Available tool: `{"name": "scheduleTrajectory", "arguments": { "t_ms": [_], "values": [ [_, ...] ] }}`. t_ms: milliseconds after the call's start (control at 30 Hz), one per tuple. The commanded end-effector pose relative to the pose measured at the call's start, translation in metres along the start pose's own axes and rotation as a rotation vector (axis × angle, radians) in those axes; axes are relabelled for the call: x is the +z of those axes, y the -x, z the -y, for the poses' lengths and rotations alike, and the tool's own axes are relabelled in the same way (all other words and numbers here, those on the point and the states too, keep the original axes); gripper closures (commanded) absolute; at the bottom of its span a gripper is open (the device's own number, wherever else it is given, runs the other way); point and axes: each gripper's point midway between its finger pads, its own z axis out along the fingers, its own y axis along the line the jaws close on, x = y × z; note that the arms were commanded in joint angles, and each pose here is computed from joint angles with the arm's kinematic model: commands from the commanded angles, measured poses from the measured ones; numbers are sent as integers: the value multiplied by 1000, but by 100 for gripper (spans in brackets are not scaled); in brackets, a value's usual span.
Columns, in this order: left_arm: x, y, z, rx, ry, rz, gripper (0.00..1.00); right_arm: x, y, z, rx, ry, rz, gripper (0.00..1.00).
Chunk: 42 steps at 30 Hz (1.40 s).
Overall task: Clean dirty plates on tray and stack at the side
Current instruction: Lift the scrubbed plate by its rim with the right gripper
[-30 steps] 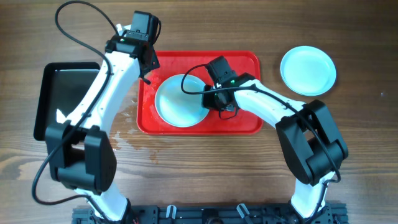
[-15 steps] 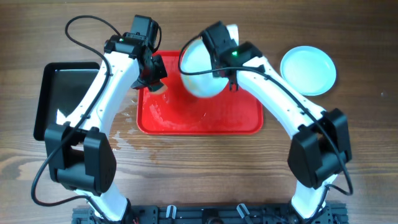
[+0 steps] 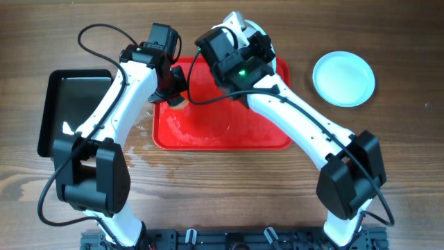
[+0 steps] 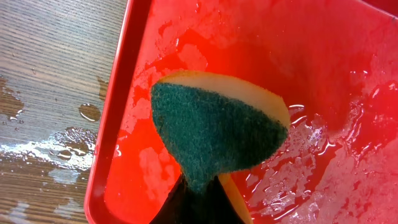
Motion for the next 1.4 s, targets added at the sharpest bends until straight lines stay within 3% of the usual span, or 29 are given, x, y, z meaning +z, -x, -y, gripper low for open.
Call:
{"name": "scheduleTrajectory", "arguments": {
  "t_ms": [0, 633, 967, 1167, 1267, 1367],
  "values": [
    [5, -2, 1, 5, -3, -11, 93, -19, 0, 47, -30, -237, -35, 96],
    [5, 1, 3, 5, -13, 3, 96, -24, -2, 57, -95, -301, -59, 96],
    [5, 1, 3, 6, -12, 2, 96, -19, -4, 56, 98, -291, -37, 96],
    [5, 1, 3, 6, -12, 2, 96, 17, -41, 26, 164, -27, -139, 96],
    [5, 2, 3, 6, -13, 5, 96, 35, -71, 19, 312, 149, -254, 96],
    [5, 3, 4, 6, -16, 9, 96, 46, -86, 7, 502, 450, -343, 96]
  ]
}}
